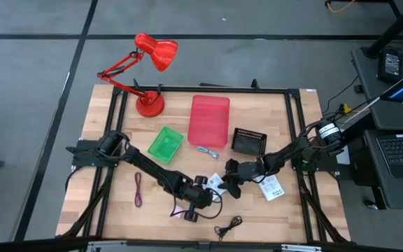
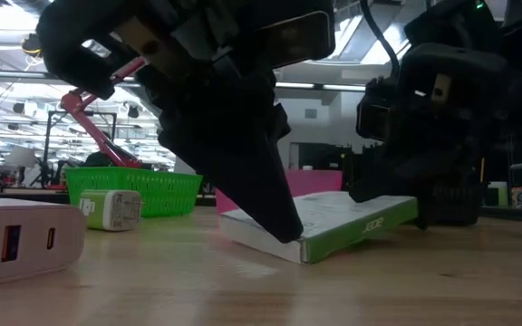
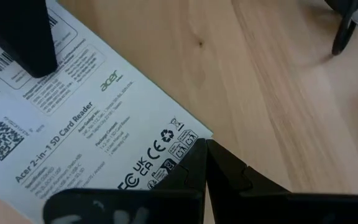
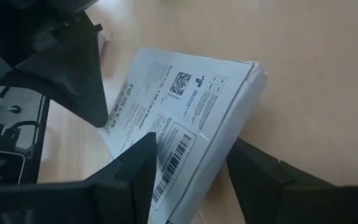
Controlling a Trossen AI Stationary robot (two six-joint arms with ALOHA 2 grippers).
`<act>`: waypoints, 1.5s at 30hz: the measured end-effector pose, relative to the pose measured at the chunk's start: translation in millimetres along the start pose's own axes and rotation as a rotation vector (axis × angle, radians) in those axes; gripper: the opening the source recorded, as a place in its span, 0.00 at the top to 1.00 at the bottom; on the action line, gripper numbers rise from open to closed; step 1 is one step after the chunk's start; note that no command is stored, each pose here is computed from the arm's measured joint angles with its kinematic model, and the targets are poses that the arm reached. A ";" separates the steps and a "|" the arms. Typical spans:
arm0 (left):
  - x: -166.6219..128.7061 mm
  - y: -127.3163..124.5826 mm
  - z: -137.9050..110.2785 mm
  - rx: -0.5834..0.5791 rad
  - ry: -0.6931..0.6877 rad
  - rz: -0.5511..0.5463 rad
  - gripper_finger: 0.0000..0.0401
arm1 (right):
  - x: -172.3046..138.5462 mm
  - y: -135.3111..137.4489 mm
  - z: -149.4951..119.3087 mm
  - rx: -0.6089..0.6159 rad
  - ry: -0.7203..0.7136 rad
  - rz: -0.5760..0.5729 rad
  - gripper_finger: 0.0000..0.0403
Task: Pick and place items into bin
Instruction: Put the left card reader box into the pink bin
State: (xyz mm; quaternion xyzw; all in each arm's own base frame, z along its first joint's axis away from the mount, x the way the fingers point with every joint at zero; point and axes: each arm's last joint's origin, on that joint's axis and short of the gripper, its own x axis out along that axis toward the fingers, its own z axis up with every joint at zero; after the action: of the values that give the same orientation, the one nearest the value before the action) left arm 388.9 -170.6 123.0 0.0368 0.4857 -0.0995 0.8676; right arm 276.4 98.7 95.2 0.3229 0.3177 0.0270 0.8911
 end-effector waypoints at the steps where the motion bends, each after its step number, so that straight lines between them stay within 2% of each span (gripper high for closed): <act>1: -0.6 0.1 0.2 0.010 -0.003 0.007 1.00 | 0.0 0.0 0.0 0.000 0.000 0.000 0.60; 13: -0.7 -0.3 0.4 0.032 -0.006 0.009 1.00 | -0.8 7.7 5.7 -0.040 -0.031 0.080 0.95; 19: -12.8 -2.0 4.7 0.118 -0.023 -0.029 1.00 | -1.2 9.6 7.4 -0.061 -0.049 0.098 0.96; 24: -42.7 -2.0 9.7 0.204 -0.029 0.024 1.00 | -1.6 13.0 7.7 -0.101 -0.058 0.136 0.96; 28: -64.7 -1.7 12.2 0.224 -0.026 0.090 1.00 | -3.7 15.1 9.0 -0.128 -0.056 0.158 0.96; 35: -89.9 -1.3 12.1 0.243 -0.018 0.116 1.00 | -19.3 24.9 20.1 -0.216 -0.093 0.163 0.96; 41: -99.0 3.9 -6.0 0.212 -0.078 0.122 1.00 | -39.1 32.7 29.4 -0.311 -0.113 0.123 0.97; 45: -113.0 9.7 -21.8 0.188 -0.199 0.117 1.00 | -50.8 37.5 36.2 -0.367 -0.155 0.103 0.97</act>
State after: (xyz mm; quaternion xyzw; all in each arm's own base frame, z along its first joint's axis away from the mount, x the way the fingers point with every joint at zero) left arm 315.3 -142.1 207.3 0.1358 0.3827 -0.0971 0.9087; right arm 262.9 95.3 166.7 0.1718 0.2212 0.1051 0.9542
